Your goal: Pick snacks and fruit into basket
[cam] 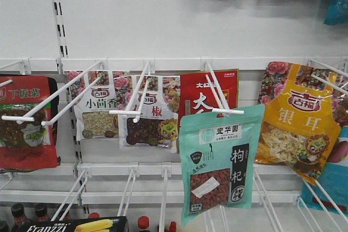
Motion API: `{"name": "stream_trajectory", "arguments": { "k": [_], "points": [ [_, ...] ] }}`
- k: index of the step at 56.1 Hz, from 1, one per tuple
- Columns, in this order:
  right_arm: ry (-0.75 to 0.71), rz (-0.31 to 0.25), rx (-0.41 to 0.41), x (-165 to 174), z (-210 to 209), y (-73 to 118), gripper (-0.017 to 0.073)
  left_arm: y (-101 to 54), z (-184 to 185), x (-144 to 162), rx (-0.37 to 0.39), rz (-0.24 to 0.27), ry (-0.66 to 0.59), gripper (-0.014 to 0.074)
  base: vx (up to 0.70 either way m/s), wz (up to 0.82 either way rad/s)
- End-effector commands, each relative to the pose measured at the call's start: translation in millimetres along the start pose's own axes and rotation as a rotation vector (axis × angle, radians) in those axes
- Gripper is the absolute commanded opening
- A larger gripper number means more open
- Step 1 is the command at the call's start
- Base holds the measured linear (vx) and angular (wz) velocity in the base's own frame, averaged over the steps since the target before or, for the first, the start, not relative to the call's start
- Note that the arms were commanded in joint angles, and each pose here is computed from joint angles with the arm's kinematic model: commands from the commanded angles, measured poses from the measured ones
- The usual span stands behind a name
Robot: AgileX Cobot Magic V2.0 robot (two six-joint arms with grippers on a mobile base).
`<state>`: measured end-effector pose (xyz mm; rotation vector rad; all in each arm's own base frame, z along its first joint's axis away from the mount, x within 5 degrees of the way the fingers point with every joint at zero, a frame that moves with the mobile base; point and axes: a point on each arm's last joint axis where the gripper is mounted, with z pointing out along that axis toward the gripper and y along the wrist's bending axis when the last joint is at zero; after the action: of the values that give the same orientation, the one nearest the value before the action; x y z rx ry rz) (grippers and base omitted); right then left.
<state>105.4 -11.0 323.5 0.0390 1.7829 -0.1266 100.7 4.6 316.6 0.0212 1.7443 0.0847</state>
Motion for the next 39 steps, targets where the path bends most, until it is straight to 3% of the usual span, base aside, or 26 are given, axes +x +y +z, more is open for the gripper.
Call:
{"name": "stream_trajectory", "arguments": {
  "k": [1, 12, 29, 33, 39],
  "points": [
    [-0.107, -0.015, 0.004, -17.7, -2.1, -0.9, 0.0435, 0.4, 4.0, -14.9, 0.001, -0.005, -0.075, 0.0348, 0.00, 0.00],
    [-0.106, -0.016, 0.005, -17.6, -2.1, -0.9, 0.0568, 0.1, 10.6, -11.9, 0.004, -0.007, -0.036, 0.0517, 0.00, 0.00],
    [-0.106, -0.016, 0.005, -17.6, -2.1, -0.9, 0.0567, 0.1, 10.6, -13.3, 0.004, -0.014, -0.051, 0.0525, 0.00, 0.00],
    [-0.106, -0.016, 0.005, -17.6, -2.1, -0.9, 0.0567, -0.5, 10.5, -13.3, 0.011, -0.046, -0.051, 0.0525, 0.00, 0.00],
    [-0.107, -0.016, 0.005, -17.7, -2.1, -0.9, 0.0567, -2.8, 10.5, -13.7, 0.040, -0.171, -0.052, 0.0525, 0.00, 0.00]
  ]
}}
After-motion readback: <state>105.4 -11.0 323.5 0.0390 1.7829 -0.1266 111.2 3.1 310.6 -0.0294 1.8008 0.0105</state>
